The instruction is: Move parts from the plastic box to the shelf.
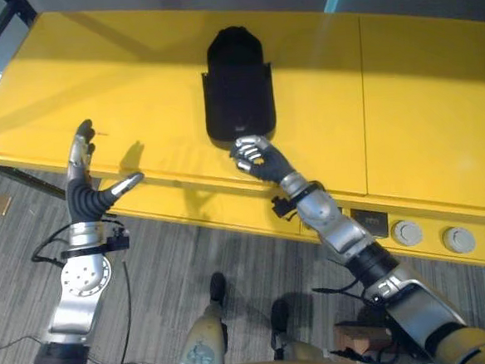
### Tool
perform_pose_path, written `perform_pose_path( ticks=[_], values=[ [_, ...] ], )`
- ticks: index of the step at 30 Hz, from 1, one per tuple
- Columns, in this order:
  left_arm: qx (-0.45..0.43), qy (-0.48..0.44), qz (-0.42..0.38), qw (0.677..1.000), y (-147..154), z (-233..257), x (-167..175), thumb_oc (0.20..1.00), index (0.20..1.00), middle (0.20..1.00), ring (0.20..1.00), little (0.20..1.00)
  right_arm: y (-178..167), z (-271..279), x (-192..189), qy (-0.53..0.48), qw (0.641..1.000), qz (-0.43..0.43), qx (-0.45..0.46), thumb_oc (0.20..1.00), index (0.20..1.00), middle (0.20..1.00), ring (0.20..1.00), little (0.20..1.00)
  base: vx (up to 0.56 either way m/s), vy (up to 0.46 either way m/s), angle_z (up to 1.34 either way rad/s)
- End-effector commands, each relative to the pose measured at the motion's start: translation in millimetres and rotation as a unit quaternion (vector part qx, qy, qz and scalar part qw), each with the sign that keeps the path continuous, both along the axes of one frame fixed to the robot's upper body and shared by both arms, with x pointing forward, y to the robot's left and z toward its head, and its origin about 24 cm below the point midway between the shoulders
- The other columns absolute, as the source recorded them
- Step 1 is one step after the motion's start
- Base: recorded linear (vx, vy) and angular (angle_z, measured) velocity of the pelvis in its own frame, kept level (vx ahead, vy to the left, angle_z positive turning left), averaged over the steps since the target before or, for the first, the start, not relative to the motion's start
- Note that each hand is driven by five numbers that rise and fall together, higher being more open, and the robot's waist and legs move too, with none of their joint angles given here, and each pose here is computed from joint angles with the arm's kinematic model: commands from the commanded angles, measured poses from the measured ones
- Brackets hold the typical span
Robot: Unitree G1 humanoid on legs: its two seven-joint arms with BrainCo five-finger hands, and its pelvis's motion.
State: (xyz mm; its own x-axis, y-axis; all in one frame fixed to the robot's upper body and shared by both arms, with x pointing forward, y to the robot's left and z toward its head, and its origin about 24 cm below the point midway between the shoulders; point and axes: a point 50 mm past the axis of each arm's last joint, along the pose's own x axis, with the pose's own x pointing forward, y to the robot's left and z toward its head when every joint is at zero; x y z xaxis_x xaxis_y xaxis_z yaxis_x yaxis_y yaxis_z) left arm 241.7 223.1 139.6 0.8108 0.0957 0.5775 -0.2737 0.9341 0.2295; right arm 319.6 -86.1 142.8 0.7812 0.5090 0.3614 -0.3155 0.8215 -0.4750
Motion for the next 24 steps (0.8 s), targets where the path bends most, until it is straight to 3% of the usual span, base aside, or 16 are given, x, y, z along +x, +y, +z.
perform_pose_path(
  ticks=[1,5,10,11,18,19,24],
  values=[
    [-0.008,-0.039,-0.028,0.999,-8.0,12.2,4.4,1.000,1.000,1.000,1.000,1.000,15.7,22.2,-1.7,-0.043,0.998,0.025,0.043,0.200,0.200,0.200,0.200,0.200,0.00,0.000,0.00],
    [0.009,-0.059,-0.051,0.997,-17.3,23.6,6.8,1.000,1.000,1.000,1.000,1.000,3.1,29.8,-13.2,-0.064,0.996,0.029,0.063,0.200,0.200,0.200,0.200,0.200,-0.01,0.052,-0.01],
    [0.033,-0.083,-0.069,0.994,-25.8,36.4,7.9,1.000,1.000,1.000,1.000,1.000,-46.4,36.4,-44.9,-0.093,0.988,0.003,0.123,0.200,0.200,0.200,0.200,0.200,-0.01,0.113,-0.10],
    [0.035,-0.088,-0.071,0.993,-26.7,39.0,7.4,1.000,1.000,1.000,1.000,1.000,-64.2,35.6,-57.7,-0.101,0.985,-0.016,0.137,1.000,1.000,1.000,1.000,1.000,0.01,0.122,-0.27],
    [0.049,-0.076,-0.072,0.993,-24.8,35.2,1.5,1.000,1.000,1.000,1.000,1.000,-104.6,27.0,-91.9,-0.103,0.983,-0.075,0.133,1.000,1.000,1.000,1.000,1.000,-0.04,0.123,-0.49],
    [0.065,-0.073,-0.074,0.992,-24.1,35.5,-0.8,1.000,1.000,1.000,1.000,1.000,-119.8,16.3,-101.9,-0.086,0.984,-0.114,0.112,1.000,1.000,1.000,1.000,1.000,-0.09,0.103,-0.59],
    [0.093,-0.065,-0.055,0.992,-18.4,34.8,-0.2,1.000,1.000,1.000,1.000,1.000,-126.7,-5.5,-106.4,-0.033,0.981,-0.135,0.134,1.000,1.000,1.000,1.000,1.000,-0.09,0.045,-0.57]
  ],
)
